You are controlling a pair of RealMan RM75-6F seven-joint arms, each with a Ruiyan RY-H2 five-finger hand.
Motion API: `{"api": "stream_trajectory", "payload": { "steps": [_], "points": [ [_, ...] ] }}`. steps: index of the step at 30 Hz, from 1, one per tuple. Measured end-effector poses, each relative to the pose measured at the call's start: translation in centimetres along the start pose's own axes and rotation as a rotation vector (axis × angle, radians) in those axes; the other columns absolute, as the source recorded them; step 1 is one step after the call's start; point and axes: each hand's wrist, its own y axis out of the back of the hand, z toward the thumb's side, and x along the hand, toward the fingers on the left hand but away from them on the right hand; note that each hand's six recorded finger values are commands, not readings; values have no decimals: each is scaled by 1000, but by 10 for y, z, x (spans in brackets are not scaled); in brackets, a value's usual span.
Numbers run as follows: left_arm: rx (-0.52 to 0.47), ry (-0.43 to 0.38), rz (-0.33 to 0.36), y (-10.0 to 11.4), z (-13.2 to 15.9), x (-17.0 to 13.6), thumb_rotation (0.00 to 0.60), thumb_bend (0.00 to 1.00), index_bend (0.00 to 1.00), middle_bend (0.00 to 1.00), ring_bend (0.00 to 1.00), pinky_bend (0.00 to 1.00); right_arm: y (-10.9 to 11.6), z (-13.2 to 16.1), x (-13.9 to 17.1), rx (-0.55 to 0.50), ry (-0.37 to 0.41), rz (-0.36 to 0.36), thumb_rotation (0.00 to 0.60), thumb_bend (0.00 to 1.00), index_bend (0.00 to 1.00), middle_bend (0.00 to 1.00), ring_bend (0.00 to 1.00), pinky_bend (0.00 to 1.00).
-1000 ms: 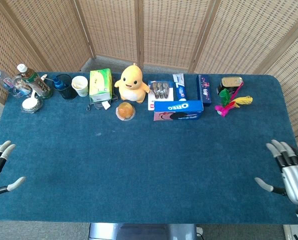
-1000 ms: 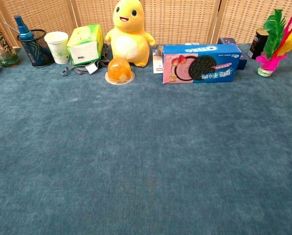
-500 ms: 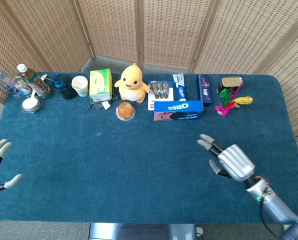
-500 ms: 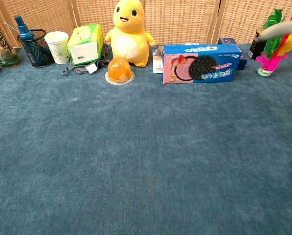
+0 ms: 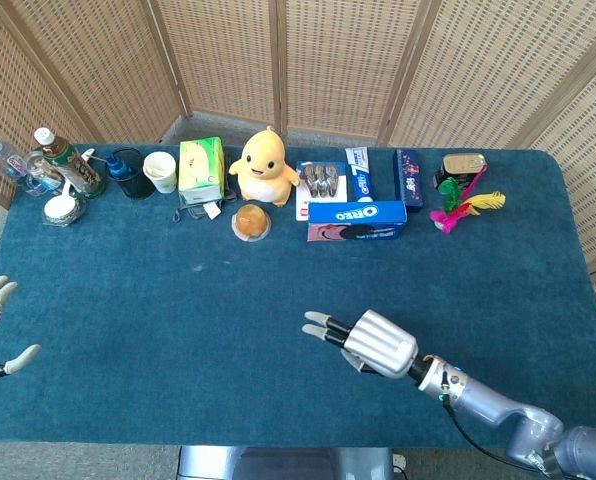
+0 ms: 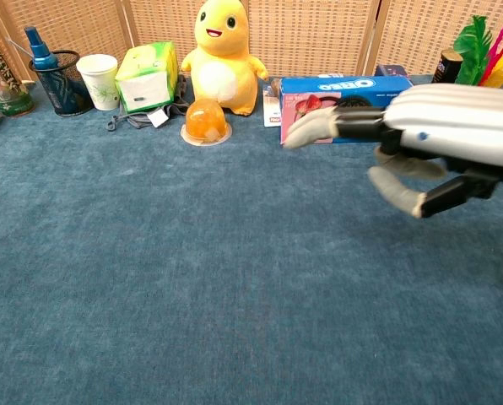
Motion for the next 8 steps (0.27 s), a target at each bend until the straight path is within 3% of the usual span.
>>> {"api": "stream_trajectory", "payload": {
  "steps": [8],
  "points": [
    [19, 10, 14, 1, 0, -2, 1, 19, 0, 0, 48, 0, -11, 8, -13, 38, 17, 36, 600, 744, 59, 0, 868, 990]
  ]
}}
